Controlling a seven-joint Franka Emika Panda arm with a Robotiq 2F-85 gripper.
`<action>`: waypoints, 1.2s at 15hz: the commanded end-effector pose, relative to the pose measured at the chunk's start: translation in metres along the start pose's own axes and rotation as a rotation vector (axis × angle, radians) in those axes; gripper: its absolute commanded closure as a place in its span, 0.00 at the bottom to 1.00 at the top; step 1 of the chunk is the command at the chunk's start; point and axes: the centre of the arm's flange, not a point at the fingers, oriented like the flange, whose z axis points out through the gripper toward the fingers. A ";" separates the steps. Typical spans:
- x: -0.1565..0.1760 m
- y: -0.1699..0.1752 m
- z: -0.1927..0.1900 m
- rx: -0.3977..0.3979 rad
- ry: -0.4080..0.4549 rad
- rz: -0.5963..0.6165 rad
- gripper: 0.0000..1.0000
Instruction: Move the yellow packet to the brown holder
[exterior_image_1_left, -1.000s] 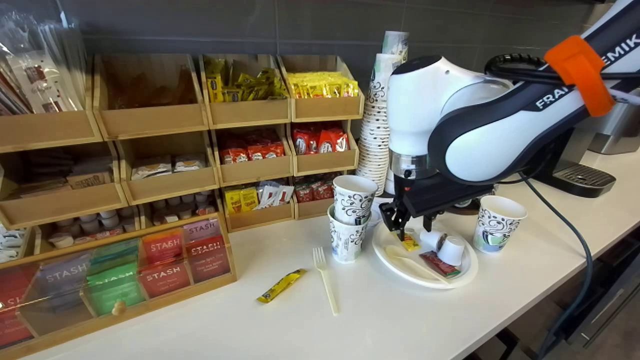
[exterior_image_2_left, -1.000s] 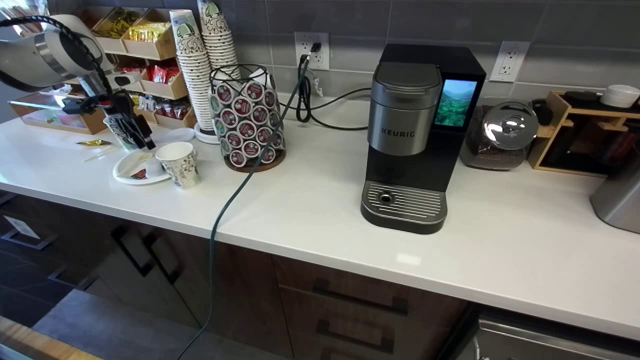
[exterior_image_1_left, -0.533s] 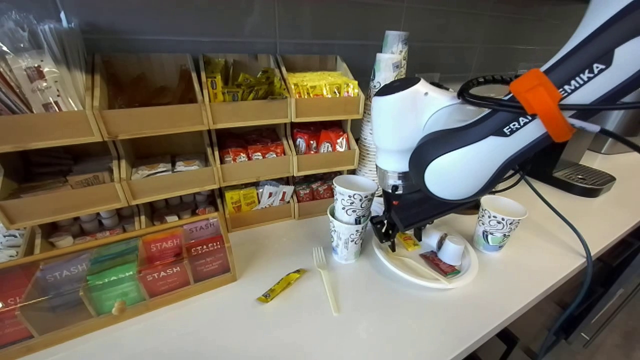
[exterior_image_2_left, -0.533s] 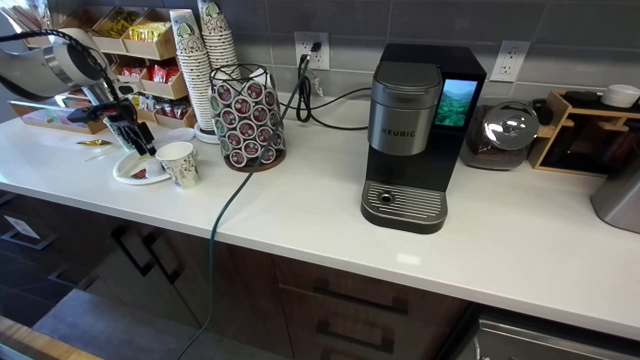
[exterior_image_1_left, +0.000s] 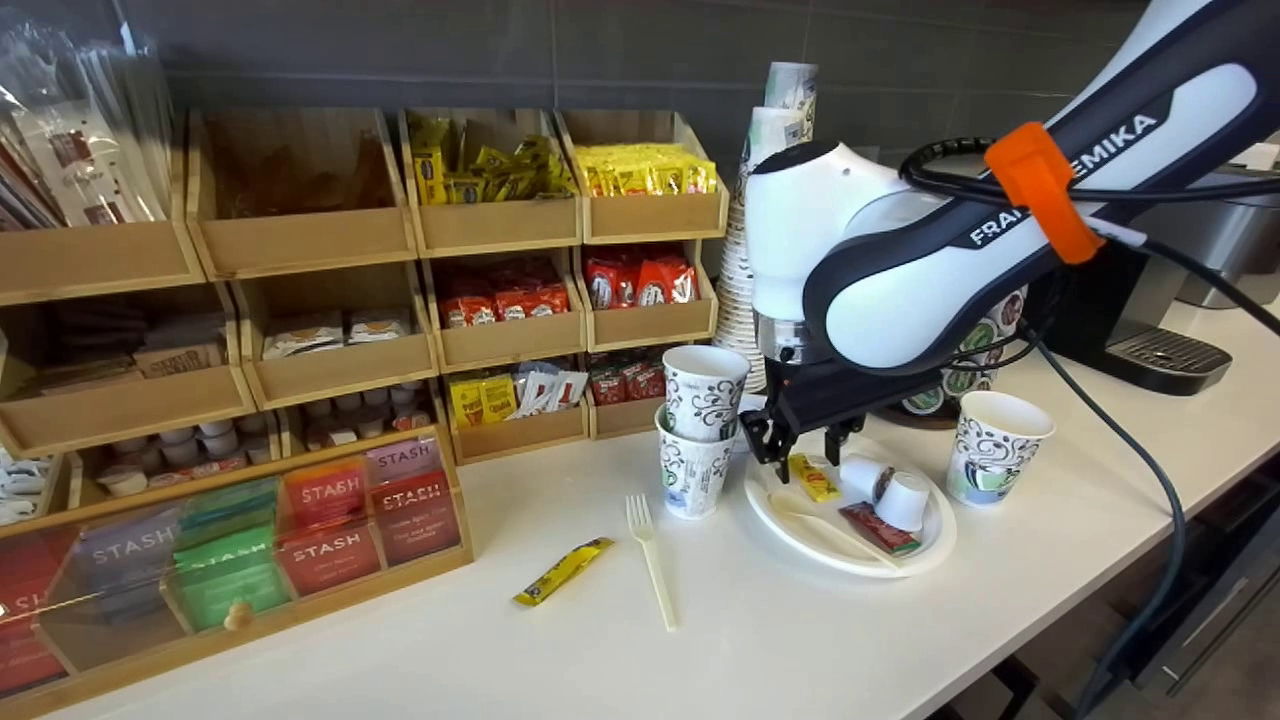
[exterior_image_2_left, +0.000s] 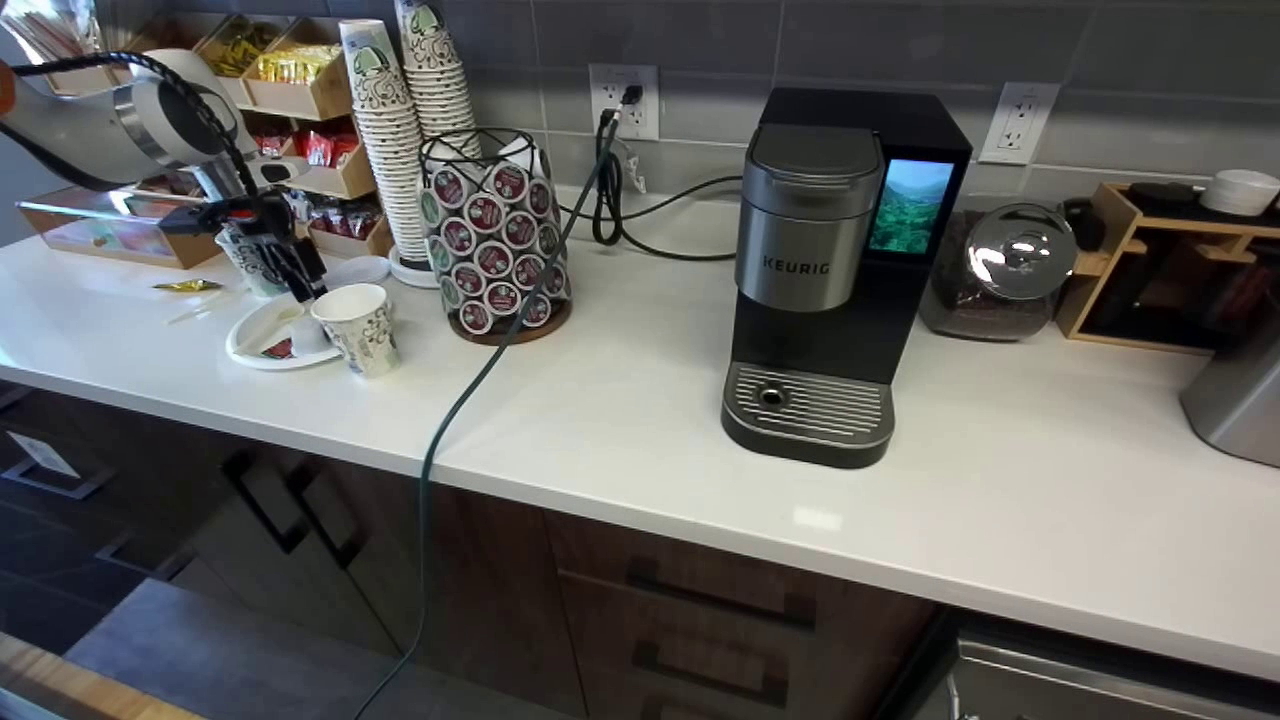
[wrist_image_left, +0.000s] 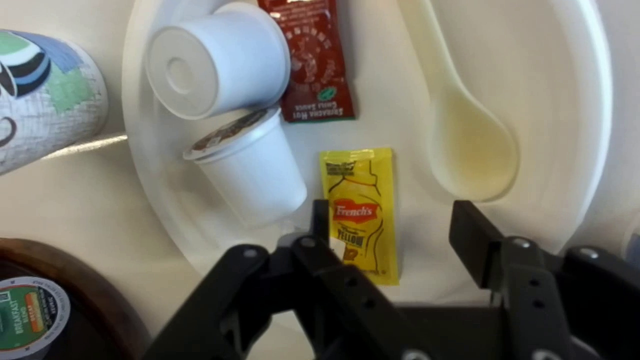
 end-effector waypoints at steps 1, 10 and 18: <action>0.010 -0.006 0.019 -0.036 -0.054 -0.037 0.33; 0.014 -0.001 0.011 0.006 -0.051 -0.067 0.44; 0.021 0.010 0.016 0.010 -0.068 -0.059 0.49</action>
